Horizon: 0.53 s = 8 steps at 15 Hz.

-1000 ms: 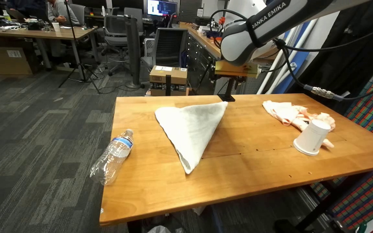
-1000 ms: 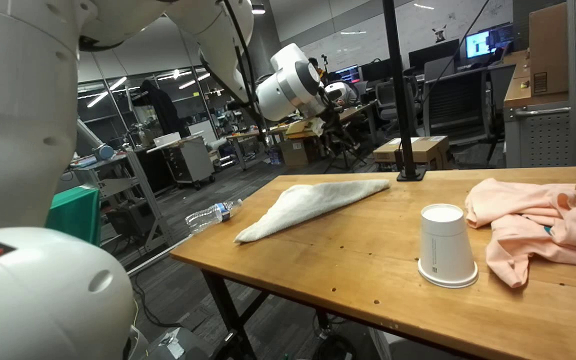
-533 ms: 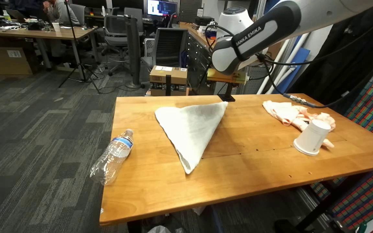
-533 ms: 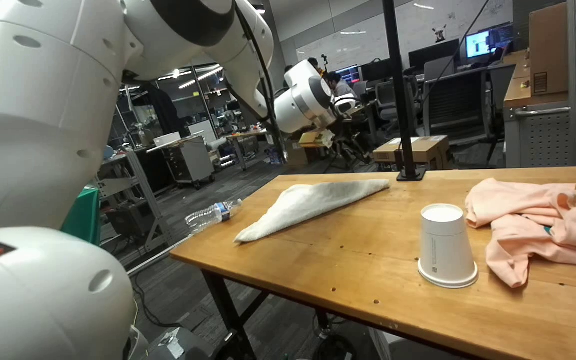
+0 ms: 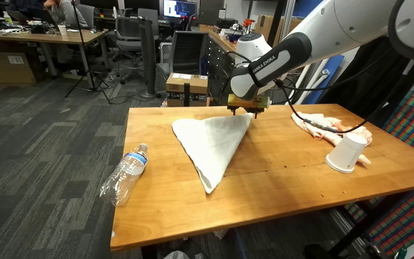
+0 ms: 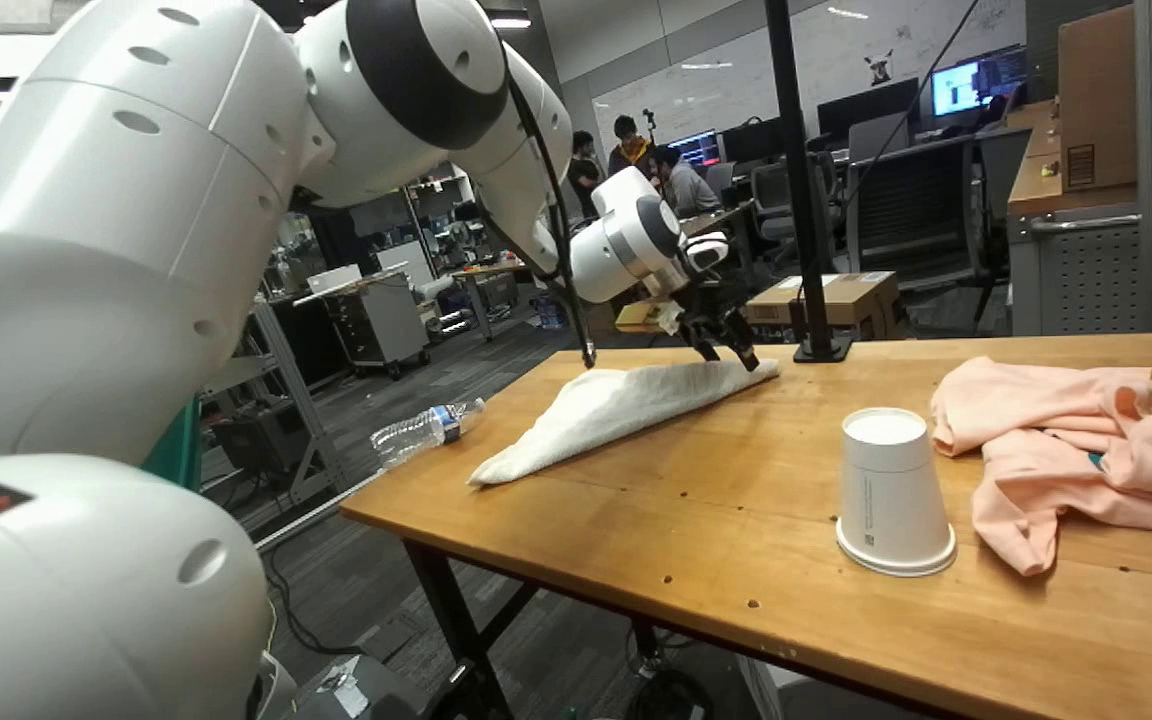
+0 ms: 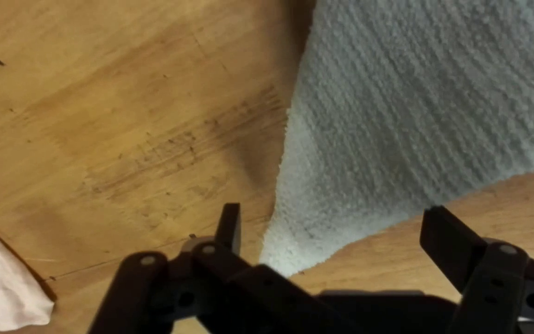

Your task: Fold the cloth

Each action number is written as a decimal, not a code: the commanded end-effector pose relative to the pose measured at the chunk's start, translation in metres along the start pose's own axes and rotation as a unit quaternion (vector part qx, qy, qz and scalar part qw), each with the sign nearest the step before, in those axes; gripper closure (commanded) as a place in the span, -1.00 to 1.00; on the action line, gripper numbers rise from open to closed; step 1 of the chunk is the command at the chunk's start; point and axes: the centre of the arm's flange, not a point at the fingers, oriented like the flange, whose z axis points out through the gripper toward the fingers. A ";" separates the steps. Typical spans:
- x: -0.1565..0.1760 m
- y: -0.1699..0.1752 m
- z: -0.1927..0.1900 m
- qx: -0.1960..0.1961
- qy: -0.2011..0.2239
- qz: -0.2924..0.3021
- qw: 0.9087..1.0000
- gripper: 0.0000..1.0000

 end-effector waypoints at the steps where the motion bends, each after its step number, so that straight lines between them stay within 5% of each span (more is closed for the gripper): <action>1: 0.002 -0.005 0.013 -0.017 -0.018 0.007 1.000 -1.00; 4: -0.008 -0.010 0.021 -0.020 -0.048 -0.002 0.999 -1.00; 5: -0.010 -0.013 0.019 -0.017 -0.053 -0.004 0.998 -0.50; 8: -0.014 -0.020 0.014 -0.015 -0.063 -0.015 0.998 -0.17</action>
